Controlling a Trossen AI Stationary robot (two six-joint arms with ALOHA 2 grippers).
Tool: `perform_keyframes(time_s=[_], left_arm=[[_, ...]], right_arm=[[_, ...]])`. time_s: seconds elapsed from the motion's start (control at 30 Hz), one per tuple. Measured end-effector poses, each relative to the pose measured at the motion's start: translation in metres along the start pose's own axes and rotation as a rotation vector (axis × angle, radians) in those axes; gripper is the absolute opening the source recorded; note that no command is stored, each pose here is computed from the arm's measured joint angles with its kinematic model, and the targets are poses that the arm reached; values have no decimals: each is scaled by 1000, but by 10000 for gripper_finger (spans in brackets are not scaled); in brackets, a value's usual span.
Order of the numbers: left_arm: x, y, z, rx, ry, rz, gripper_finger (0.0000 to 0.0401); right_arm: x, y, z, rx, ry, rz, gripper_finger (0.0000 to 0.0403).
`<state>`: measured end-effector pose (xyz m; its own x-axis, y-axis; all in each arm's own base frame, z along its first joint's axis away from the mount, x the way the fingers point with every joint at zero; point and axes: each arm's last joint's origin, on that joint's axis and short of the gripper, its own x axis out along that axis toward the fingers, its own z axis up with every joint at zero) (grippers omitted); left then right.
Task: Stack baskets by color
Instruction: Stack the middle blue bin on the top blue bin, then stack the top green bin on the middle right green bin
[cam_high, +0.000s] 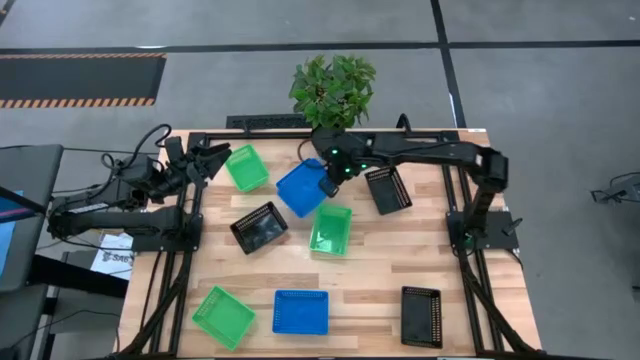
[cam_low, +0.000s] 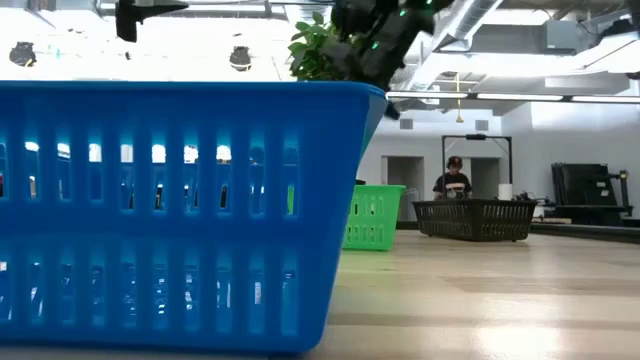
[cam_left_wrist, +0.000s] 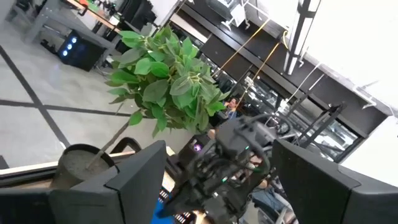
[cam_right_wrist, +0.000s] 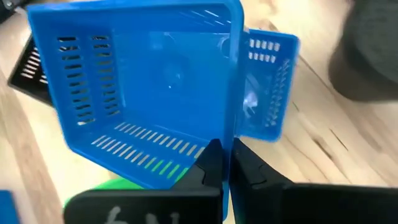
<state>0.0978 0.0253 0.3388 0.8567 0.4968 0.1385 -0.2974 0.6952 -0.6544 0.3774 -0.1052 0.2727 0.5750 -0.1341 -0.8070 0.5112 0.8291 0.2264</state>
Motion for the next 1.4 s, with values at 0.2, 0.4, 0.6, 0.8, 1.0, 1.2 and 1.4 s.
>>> perform_keyframes(time_s=[0.2,0.4,0.6,0.8,1.0,1.2,1.4], left_arm=[[0,1,1,0,-27,33,281],[0,1,1,-2,-32,39,281],[0,1,1,-12,-34,39,281],[0,1,1,4,-40,47,281],[0,2,1,9,-47,57,281],[0,1,2,7,-47,56,281],[0,1,2,6,-47,56,281]], right_arm=[[22,-11,6,-26,-28,-7,21],[40,-27,7,-1,-1,-38,18],[47,-38,10,21,-4,-48,24],[47,-40,7,39,54,16,26],[47,-40,3,43,92,30,39],[47,-43,1,43,122,19,96],[46,-42,2,43,111,19,166]])
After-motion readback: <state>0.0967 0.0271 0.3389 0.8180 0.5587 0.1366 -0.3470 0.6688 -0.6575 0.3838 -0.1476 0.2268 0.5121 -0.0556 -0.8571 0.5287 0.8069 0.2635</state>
